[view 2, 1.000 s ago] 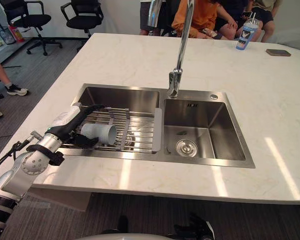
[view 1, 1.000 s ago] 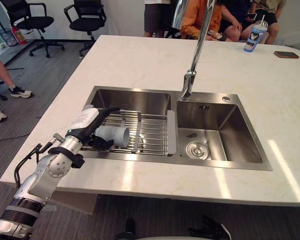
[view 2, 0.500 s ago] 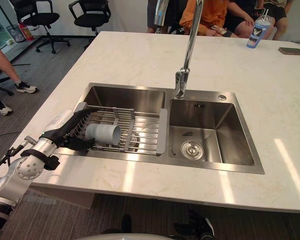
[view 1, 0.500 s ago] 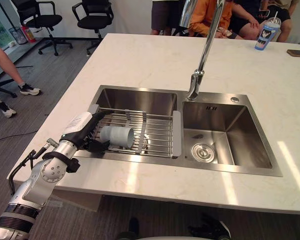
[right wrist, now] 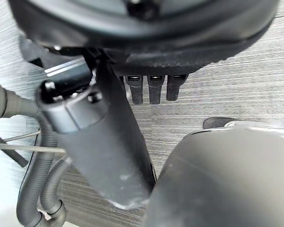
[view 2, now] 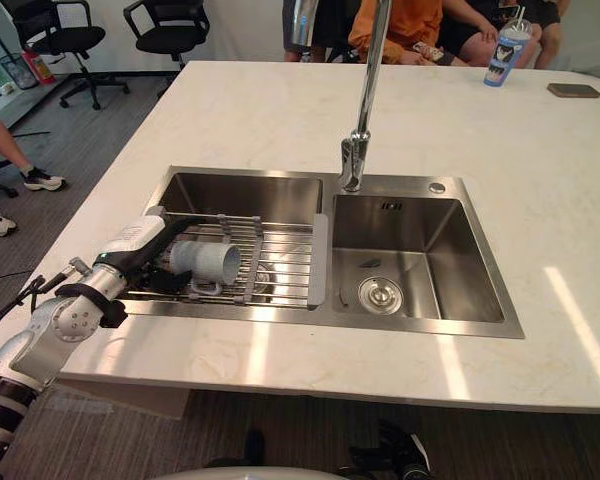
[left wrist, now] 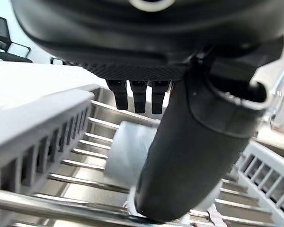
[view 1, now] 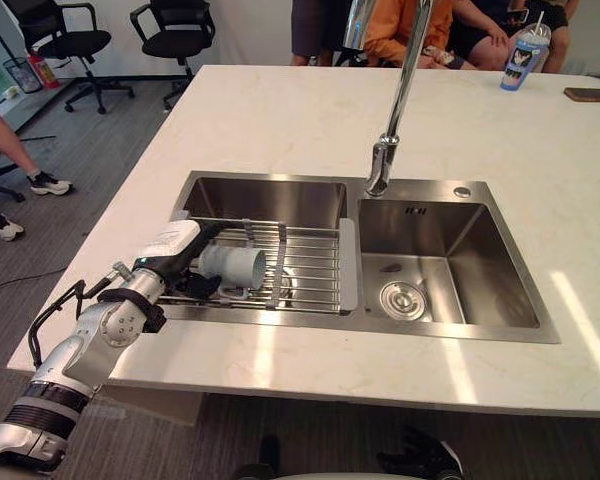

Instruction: Walk over to the sink, pick up the cup, carry it to the dishwasher, place the cup inside the dishwasher, then close the dishwasher door

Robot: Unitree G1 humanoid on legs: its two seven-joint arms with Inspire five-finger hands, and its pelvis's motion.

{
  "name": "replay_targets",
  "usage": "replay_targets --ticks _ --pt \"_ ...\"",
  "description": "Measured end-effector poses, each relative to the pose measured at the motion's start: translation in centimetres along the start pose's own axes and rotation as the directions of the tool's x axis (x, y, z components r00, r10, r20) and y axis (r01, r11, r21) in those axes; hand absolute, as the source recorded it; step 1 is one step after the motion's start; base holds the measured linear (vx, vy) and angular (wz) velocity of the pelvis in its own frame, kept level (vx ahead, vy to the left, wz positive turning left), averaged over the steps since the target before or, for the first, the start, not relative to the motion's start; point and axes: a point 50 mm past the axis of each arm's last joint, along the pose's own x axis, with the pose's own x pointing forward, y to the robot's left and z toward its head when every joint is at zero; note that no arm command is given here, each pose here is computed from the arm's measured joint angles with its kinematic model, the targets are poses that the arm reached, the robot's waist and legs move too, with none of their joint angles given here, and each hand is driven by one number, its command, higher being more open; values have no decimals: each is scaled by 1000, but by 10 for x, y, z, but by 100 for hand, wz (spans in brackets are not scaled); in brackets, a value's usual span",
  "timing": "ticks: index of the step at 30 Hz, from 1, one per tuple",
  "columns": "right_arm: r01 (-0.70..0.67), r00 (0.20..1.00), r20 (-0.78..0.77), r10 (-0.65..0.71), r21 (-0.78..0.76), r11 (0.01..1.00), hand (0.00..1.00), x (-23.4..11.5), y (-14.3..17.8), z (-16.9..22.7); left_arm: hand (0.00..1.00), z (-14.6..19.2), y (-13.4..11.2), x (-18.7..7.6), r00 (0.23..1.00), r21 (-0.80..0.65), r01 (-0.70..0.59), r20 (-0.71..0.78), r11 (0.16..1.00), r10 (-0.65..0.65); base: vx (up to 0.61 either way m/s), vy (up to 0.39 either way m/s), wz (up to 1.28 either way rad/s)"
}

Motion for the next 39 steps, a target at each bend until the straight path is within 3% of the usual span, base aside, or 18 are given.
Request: replay_targets --ticks 8,9,22,27,30,36,39 --pt "0 1000 26 0 -7 1000 90 3 -1 10 90 3 -9 13 997 90 80 7 993 -81 13 -10 -6" --pt "1 1000 26 -1 -8 1000 90 4 -1 10 30 5 -8 17 996 109 87 12 990 -89 0 0 0" --pt "3 999 47 -2 -18 1000 90 6 -3 19 30 7 -2 25 994 163 109 12 981 -112 -5 -1 -3" --pt "9 999 46 -8 -16 1000 90 6 -3 19 30 21 0 24 998 -28 -11 60 1000 13 3 -3 2" --pt "13 999 44 -13 -12 1000 90 6 -3 18 30 38 4 17 981 -200 -143 98 969 165 -2 -7 4" --pt "19 999 44 -18 -10 1000 90 6 -3 18 30 57 7 -8 908 -470 -346 52 812 417 -49 0 -2" --pt "32 999 35 -33 16 999 90 5 -4 14 30 53 -2 -22 868 -595 -433 -72 677 492 -46 2 -3"
